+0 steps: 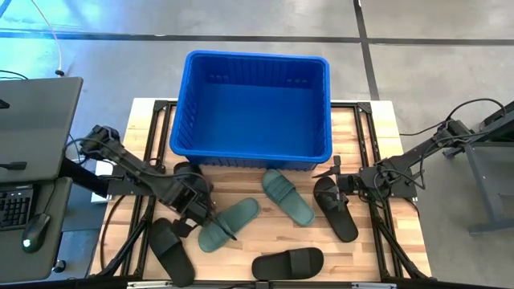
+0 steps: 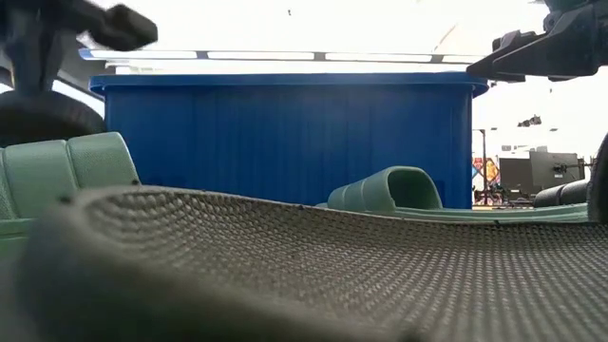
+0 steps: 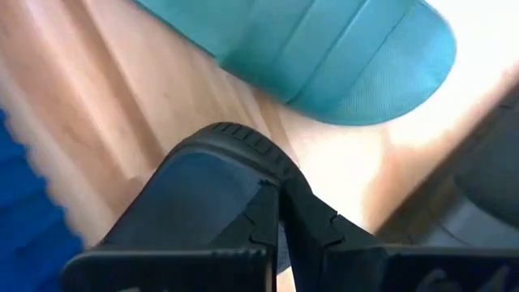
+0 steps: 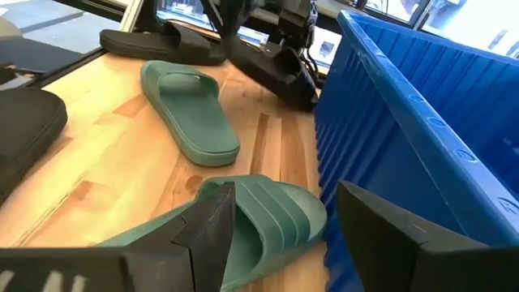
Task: Pick and place slides into bin
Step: Put the black slide into the blue container
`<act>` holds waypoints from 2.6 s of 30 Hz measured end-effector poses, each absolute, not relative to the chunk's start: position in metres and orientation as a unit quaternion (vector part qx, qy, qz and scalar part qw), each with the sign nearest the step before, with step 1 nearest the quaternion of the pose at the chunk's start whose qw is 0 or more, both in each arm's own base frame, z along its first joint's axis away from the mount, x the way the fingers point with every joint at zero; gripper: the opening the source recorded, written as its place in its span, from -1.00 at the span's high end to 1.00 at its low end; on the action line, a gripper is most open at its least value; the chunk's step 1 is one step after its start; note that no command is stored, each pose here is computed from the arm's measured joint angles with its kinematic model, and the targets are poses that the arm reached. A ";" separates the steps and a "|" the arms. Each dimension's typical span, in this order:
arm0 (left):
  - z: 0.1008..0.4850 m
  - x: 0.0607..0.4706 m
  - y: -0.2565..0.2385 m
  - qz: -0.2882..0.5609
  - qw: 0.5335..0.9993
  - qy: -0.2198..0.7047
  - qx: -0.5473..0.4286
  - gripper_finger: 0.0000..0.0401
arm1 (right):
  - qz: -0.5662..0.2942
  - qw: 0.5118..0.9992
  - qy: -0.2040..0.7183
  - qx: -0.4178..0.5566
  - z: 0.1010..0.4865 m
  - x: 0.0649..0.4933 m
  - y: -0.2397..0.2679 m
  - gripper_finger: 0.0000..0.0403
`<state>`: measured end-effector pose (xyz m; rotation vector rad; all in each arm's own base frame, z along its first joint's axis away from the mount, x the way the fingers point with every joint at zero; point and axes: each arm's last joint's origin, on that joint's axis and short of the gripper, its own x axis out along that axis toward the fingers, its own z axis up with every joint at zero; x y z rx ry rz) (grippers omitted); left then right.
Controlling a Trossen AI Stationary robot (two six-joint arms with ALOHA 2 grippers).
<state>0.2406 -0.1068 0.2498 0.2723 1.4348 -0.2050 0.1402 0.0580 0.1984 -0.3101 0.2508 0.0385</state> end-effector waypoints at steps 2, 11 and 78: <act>0.269 0.242 -0.108 -0.093 0.744 0.650 0.123 1.00 | 0.020 0.980 0.126 -0.155 0.198 0.140 0.058 -0.03; 0.378 0.246 -0.111 -0.102 0.829 0.533 0.135 1.00 | 0.021 0.980 0.126 -0.152 0.198 0.140 0.058 -0.03; 0.245 0.300 -0.113 -0.137 0.790 0.410 0.435 0.17 | 0.033 0.993 0.103 -0.049 0.203 0.141 0.060 -0.02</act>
